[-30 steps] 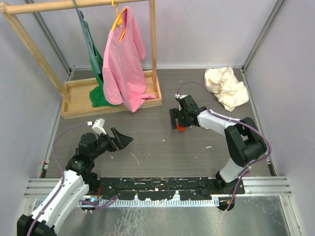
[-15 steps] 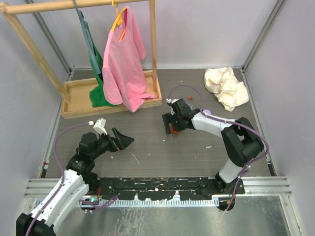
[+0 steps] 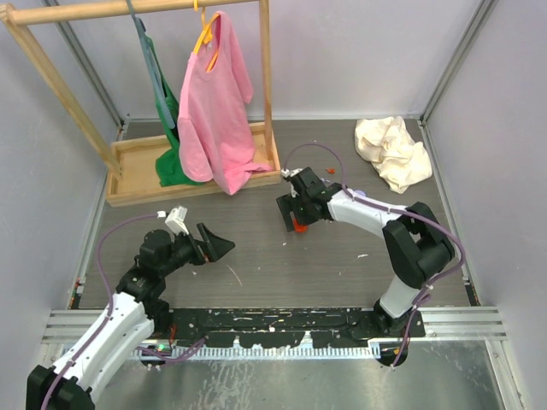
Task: Insert the wireless bluetooth earbuds into the charging case
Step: Move the charging case to the center of the board.
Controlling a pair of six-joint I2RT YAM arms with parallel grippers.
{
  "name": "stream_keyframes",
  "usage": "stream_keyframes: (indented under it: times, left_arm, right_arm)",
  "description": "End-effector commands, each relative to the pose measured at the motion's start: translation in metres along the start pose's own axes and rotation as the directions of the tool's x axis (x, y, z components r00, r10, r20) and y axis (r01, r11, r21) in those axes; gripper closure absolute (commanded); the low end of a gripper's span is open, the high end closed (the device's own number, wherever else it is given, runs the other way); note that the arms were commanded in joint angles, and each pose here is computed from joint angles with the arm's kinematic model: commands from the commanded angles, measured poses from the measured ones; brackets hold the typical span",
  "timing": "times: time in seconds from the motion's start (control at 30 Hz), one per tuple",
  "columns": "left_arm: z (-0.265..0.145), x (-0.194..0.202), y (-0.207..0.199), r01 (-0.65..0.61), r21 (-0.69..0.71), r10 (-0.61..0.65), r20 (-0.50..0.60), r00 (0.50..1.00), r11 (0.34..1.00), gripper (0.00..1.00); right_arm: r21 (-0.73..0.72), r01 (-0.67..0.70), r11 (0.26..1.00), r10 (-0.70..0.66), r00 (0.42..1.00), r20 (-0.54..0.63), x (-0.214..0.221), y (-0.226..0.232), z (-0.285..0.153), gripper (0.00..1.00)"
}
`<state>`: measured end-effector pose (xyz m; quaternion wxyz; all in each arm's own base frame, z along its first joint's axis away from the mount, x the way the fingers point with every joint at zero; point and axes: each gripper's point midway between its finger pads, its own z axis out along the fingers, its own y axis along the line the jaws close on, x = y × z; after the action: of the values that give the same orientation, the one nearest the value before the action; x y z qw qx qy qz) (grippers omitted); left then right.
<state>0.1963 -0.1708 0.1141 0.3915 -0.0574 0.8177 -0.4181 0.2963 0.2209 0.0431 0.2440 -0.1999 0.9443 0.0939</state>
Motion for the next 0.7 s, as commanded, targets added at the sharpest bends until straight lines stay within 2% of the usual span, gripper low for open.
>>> stream_keyframes:
  times: [0.0, 0.47, 0.67]
  left_arm:
    - [0.000, -0.019, -0.029, -0.027, 0.085, 0.024, 0.039, 0.999, 0.996, 0.02]
    - [0.009, -0.011, -0.028, -0.020, 0.079, 0.019, 0.014, 1.000, 0.997, 0.02]
    - [0.015, -0.006, -0.028, -0.003, 0.078, 0.003, 0.008, 1.000, 0.997, 0.02]
  right_arm:
    - [0.026, 0.044, 0.999, -0.045, 0.998, 0.034, -0.025, -0.002, 0.001, 0.16]
    - [0.004, 0.064, 0.998, -0.064, 0.997, -0.040, -0.017, 0.002, 0.025, 0.30]
    - [0.013, 0.045, 0.999, -0.044, 0.998, -0.038, -0.017, 0.001, 0.021, 0.40]
